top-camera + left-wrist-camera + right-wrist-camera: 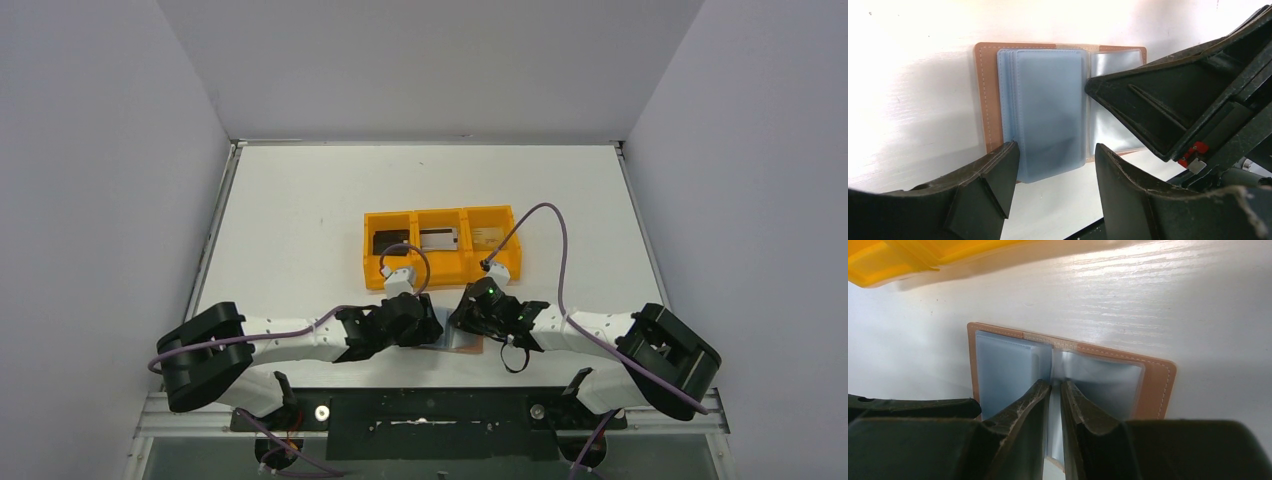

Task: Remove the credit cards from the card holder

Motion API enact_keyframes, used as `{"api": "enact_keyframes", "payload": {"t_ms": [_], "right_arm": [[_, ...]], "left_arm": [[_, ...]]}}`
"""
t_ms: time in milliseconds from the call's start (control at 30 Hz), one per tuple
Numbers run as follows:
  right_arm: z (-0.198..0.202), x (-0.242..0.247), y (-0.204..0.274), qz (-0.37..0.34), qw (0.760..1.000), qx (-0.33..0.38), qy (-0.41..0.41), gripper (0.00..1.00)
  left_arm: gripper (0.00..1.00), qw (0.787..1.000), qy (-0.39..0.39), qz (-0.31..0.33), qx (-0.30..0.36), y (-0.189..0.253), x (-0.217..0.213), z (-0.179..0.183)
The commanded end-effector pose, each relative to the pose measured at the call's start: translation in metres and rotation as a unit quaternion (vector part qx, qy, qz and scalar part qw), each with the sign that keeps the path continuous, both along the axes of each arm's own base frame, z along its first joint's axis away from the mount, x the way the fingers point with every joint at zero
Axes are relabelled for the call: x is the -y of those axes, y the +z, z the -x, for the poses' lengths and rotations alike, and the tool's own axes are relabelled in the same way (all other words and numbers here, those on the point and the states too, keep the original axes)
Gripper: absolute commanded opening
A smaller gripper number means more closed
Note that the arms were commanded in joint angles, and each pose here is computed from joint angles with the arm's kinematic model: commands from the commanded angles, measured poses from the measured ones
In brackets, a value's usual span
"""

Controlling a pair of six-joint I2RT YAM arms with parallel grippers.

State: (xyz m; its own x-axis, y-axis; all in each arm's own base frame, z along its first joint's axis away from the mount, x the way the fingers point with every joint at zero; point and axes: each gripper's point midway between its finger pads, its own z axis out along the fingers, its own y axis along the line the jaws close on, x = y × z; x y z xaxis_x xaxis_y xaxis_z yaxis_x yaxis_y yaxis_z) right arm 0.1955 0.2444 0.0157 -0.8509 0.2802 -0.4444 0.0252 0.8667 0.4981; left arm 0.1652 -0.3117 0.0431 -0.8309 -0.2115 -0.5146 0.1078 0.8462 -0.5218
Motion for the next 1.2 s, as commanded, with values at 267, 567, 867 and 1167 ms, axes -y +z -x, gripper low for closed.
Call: {"api": "enact_keyframes", "payload": {"t_ms": [267, 567, 867, 1167], "right_arm": [[0.014, 0.020, -0.021, 0.043, 0.999, -0.028, -0.002, 0.19], [0.014, 0.018, -0.020, 0.037, 0.999, -0.026, -0.001, 0.19], [0.015, 0.020, -0.020, 0.036, 0.999, -0.026, -0.002, 0.19], [0.015, 0.021, -0.013, 0.024, 1.000, -0.015, -0.006, 0.21]], "left_arm": [[0.46, 0.995, -0.056, 0.084, 0.016, 0.028, 0.044, 0.002], [0.45, 0.987, -0.072, 0.138, 0.044, 0.055, 0.053, 0.002], [0.45, 0.984, -0.084, 0.149, 0.057, 0.065, 0.060, 0.001], [0.44, 0.980, -0.089, 0.163, 0.077, 0.080, 0.069, -0.005]]}}
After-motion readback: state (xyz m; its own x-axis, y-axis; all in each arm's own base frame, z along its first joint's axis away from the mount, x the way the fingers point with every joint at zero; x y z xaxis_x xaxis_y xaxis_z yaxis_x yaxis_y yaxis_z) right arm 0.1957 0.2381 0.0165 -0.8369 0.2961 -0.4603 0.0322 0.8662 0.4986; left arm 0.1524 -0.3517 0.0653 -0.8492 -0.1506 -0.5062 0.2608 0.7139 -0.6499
